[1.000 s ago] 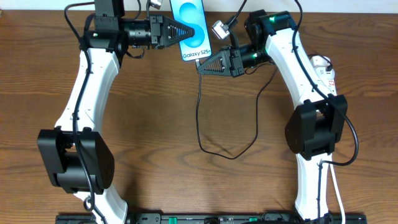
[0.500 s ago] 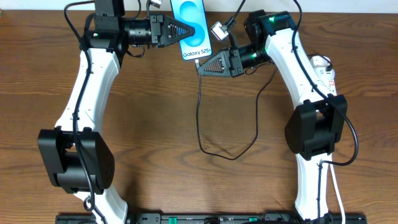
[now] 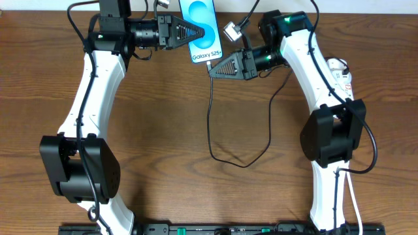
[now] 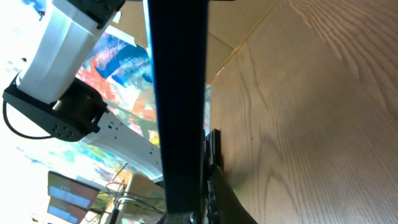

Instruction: Plug charger to phone and switch on socket

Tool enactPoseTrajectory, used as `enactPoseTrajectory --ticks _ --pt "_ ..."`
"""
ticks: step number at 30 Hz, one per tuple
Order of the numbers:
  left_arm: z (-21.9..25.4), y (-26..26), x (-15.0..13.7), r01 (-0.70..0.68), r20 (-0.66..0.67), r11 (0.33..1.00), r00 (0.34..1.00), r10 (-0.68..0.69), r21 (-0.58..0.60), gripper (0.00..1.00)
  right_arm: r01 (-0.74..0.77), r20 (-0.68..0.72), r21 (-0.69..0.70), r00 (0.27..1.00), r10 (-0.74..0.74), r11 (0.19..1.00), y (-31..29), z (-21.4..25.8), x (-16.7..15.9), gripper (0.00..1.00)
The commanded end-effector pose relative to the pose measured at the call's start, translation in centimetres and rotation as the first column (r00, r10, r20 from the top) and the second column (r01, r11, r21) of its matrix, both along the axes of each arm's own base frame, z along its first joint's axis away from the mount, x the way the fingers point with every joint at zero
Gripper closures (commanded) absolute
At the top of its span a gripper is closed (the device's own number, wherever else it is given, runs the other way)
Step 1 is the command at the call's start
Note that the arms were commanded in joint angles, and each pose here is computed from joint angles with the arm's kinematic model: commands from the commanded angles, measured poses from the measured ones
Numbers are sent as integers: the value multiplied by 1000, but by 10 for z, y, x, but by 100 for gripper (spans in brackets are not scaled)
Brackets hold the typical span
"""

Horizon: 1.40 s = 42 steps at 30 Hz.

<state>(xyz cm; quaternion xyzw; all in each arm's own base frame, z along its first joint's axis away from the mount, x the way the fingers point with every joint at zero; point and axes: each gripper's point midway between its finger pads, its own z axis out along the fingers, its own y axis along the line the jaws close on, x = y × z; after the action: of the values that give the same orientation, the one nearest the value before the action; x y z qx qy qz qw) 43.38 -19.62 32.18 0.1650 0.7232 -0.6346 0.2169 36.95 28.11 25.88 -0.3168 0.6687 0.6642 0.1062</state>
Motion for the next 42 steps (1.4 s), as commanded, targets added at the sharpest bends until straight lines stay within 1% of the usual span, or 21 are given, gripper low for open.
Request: enactPoseTrajectory --ticks 1,10,12,34,42 --pt "15 -1 -6 17 52 1000 999 -16 -10 93 24 0 49 1000 -24 999 -7 16 4 99" --pt "15 -1 -6 16 47 1000 999 -15 -10 93 -4 -11 25 1000 4 1000 3 13 -5 99" --pt "14 0 -3 -3 32 1000 999 3 -4 93 -7 -10 25 1000 7 1000 4 13 -5 99" --pt "14 0 -1 -9 34 1000 999 9 -1 93 6 13 32 1000 -6 999 -2 13 -1 99" --pt "14 0 -1 -9 34 1000 999 9 -1 93 7 23 54 1000 -8 999 -1 17 0 99"
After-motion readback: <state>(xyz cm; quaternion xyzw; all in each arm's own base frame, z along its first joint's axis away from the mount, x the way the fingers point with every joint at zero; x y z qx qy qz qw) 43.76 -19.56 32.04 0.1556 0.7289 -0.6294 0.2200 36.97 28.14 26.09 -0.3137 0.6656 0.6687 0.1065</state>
